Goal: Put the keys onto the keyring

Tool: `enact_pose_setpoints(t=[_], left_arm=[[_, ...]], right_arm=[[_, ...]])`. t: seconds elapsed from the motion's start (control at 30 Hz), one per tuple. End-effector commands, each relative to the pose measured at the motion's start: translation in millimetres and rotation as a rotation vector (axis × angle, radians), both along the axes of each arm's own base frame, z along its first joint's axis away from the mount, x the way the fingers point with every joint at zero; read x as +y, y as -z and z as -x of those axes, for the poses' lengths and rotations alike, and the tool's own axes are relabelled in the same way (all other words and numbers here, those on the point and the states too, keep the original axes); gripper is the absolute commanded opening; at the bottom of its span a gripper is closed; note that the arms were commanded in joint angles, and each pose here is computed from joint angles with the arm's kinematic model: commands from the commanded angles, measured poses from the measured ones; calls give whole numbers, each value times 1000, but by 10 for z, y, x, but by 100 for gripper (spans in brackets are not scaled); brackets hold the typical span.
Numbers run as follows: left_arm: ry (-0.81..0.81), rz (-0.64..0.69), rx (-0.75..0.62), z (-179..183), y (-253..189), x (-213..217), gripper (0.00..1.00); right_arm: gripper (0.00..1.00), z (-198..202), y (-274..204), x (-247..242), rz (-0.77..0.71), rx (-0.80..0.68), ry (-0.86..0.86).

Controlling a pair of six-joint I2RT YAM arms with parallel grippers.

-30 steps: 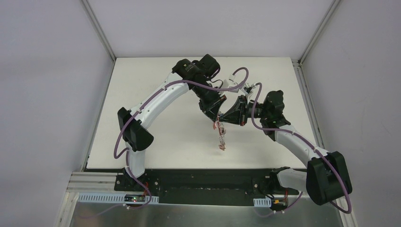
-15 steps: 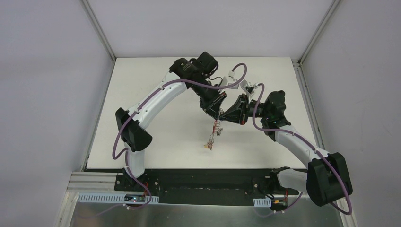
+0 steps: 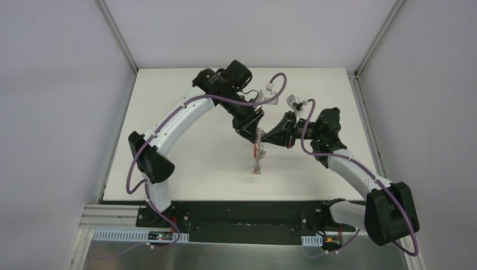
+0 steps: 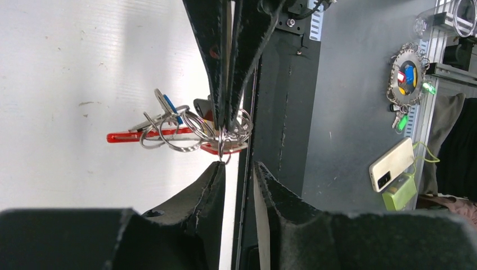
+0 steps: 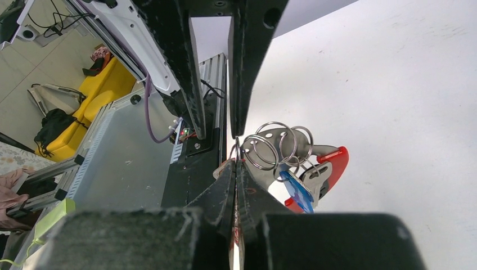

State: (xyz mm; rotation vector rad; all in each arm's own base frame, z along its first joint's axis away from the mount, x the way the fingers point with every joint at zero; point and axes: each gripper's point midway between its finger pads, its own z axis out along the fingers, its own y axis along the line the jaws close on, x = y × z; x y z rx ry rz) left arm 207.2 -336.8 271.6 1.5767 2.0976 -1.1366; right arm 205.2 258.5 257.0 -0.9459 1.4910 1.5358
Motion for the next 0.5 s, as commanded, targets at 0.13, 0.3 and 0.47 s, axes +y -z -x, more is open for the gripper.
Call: enact_pose_setpoints(t=[0.13, 0.3, 0.47], left_arm=[[35, 75, -33, 115, -164, 102, 27], [28, 110, -38, 64, -137, 33, 28], [29, 150, -64, 0, -123, -37, 30]], right_arm=[[0, 7, -264, -26, -45, -105, 1], [0, 12, -284, -31, -52, -103, 1], [0, 16, -281, -36, -53, -102, 1]])
